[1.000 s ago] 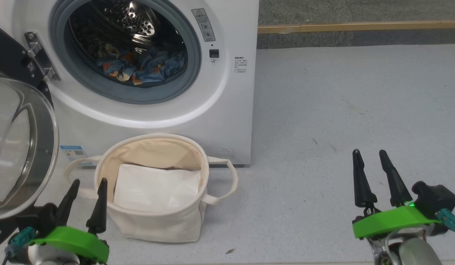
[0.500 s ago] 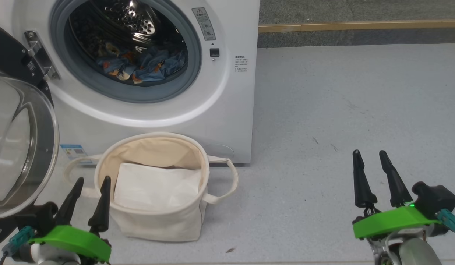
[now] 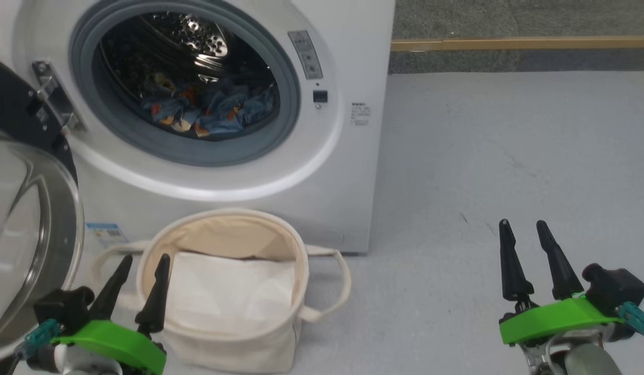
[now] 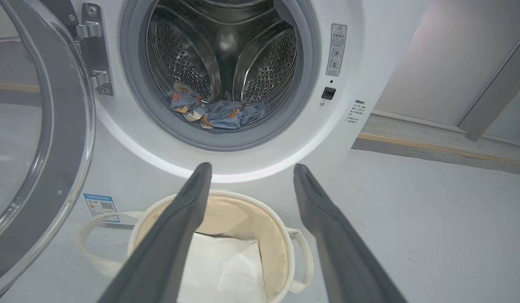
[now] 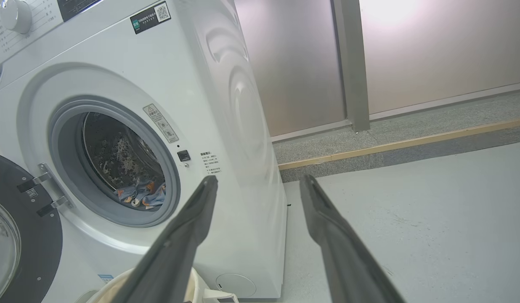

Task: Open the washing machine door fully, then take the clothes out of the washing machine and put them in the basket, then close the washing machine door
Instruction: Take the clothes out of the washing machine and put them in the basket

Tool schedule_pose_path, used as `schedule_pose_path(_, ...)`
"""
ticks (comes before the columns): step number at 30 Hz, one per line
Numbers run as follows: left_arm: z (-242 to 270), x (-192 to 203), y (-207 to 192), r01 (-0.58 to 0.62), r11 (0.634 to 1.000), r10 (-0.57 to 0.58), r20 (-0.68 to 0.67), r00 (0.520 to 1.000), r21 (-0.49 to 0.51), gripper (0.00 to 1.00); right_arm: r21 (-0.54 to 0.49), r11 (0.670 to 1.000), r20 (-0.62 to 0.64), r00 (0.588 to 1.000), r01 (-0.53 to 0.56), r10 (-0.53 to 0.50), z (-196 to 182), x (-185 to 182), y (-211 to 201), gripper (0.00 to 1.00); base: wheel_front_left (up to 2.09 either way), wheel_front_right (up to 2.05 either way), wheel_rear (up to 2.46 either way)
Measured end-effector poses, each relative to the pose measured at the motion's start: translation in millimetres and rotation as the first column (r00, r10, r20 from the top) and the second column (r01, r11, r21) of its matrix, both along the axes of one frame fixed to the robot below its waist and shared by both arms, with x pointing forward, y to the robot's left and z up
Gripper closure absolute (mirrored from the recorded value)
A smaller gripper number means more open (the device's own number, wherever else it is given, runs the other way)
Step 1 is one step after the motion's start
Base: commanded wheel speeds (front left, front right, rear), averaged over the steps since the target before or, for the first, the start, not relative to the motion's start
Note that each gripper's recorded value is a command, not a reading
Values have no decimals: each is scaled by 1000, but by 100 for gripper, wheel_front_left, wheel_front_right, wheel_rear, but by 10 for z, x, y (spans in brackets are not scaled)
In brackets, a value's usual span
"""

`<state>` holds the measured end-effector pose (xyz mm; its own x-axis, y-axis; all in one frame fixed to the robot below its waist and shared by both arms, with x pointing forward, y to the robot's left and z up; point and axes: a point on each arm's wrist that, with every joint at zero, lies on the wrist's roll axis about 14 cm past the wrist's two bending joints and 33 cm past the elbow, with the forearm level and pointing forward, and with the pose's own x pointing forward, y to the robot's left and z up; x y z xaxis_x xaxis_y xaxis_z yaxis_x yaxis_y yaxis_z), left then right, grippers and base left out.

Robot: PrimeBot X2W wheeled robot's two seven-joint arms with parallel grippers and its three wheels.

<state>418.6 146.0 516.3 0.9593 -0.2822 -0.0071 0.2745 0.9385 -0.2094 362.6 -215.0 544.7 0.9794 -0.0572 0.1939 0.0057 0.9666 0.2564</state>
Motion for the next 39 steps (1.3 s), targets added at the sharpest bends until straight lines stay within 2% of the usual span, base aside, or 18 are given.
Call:
schedule_pose_path(12, 7, 39, -13, -31, 999, 32, 12, 999, -29, 0, -1, 1000, -1, 1000, -9, 9, -1, 36, 29, 0, 131, -131, 0)
schedule_pose_path(18, -85, 51, 11, -66, 997, 66, -12, 998, -28, 0, -1, 1000, -2, 1000, -14, 14, -6, 52, 45, 0, 14, -14, 0)
schedule_pose_path(30, -121, 92, -57, -54, 998, 53, -22, 998, -20, 0, -1, 1000, -2, 1000, -13, 13, -7, 51, 43, 0, 0, 0, 0)
schedule_pose_path(39, -91, 428, -330, 8, 1000, -7, -42, 999, 25, 0, 0, 1000, -35, 999, -2, 2, -117, 88, 6, 0, 0, 0, 0)
